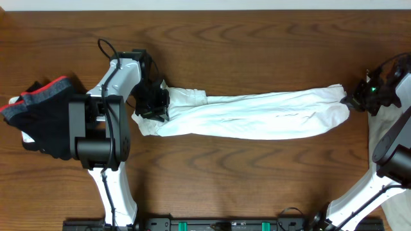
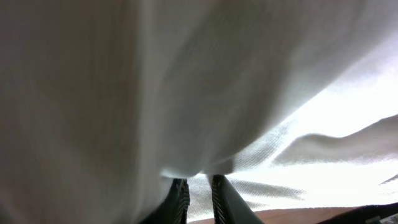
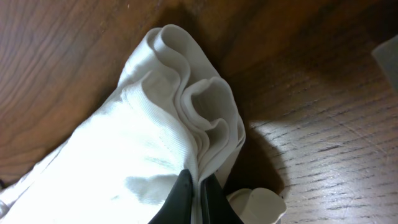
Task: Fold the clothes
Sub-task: 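Carry the right end leftward with the right gripper, folding it toward the left gripper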
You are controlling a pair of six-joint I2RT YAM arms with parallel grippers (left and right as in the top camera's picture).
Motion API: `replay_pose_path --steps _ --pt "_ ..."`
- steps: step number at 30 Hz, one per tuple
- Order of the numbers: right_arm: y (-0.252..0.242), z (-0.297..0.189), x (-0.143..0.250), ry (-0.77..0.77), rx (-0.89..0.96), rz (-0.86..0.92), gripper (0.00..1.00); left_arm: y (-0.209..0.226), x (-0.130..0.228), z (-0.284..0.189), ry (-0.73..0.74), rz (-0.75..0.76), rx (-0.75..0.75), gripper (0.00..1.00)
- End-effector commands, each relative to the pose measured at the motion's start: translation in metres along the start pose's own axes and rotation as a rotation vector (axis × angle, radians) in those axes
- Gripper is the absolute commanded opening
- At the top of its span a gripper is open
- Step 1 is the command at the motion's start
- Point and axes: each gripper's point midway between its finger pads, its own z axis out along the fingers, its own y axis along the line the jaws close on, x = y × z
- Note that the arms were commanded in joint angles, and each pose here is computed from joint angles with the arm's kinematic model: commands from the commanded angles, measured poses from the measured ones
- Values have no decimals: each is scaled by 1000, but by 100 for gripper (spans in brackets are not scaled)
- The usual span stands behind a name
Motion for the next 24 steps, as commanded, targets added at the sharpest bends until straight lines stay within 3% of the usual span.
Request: replay_pose_path --steps 1,8,11,13,19,24 --pt "2 -2 -1 -7 -3 -29 1 1 3 -4 11 4 -9 17" --pt "-15 -30 -16 -42 8 24 1 -19 0 -54 -136 59 7 17" --pt "-18 -44 -19 -46 14 23 1 -25 4 -75 -197 78 14 34" --pt "-16 -54 -19 -52 28 12 1 -27 6 -84 -222 84 18 37" --pt "26 -84 -12 -86 67 -114 1 -25 11 -89 -222 77 18 37" --pt "82 -93 17 -75 122 -272 1 -20 11 -91 -221 21 24 36"
